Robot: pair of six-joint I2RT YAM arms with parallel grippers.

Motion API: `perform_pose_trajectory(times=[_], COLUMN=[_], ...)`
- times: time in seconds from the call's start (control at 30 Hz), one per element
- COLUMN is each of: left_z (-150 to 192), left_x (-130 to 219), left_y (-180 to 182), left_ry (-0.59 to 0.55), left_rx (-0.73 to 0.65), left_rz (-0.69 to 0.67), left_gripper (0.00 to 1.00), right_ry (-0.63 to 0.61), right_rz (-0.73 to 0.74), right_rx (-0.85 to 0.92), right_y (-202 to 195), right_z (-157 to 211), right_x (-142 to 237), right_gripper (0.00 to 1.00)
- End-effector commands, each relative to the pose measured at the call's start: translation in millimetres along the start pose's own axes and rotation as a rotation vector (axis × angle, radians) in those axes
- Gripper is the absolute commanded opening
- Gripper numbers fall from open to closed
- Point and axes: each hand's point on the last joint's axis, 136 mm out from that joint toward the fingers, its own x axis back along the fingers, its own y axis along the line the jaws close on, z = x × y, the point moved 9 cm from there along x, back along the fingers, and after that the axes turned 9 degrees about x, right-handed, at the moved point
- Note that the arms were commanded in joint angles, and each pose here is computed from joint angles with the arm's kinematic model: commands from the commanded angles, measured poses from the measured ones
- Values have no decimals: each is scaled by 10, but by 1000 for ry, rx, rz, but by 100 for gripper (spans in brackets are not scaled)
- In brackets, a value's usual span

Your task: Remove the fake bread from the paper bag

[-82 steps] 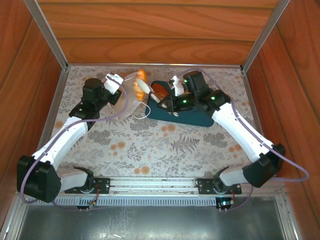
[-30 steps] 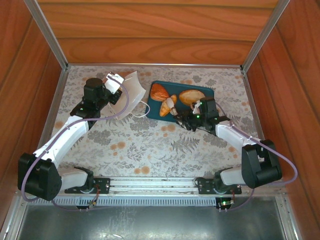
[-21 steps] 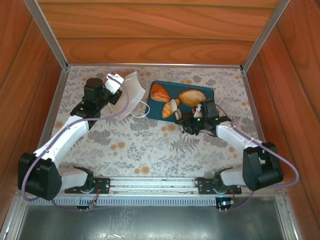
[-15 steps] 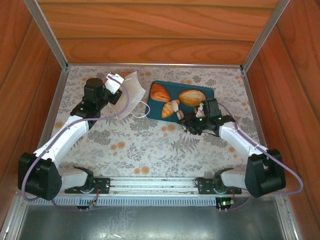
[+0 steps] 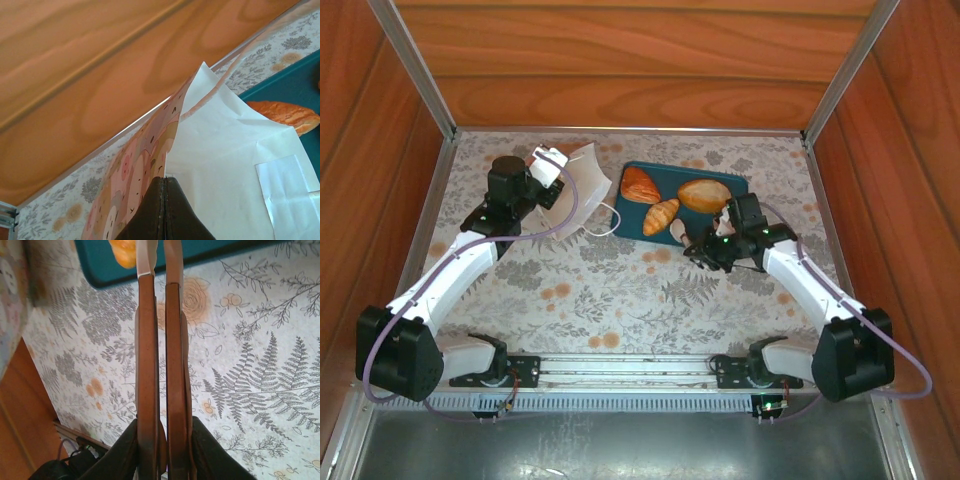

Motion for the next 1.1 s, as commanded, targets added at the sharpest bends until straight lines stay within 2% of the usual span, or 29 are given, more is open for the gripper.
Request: perform_pose_trajectory(times=[0.0,0.8,0.93,1.07], left_z=[-89,-60,-71,-58], left_x=[78,89,116,152], left_y=[-11,-11,-8,-30], left_ry=[-44,-37,-44,-53], left_rx=[1,0,-5,-15], left_rz=[12,5,3,21], left_gripper=[0,0,0,0], right_ry=[42,119,136,104], right_rz=[-75,-196,-214,-230], right_rx=[41,160,205,295], right_y=[87,521,635,772], right_z=[-23,-284,-236,-170], right_x=[-57,-559,-498,-268], right_gripper=[16,17,17,18])
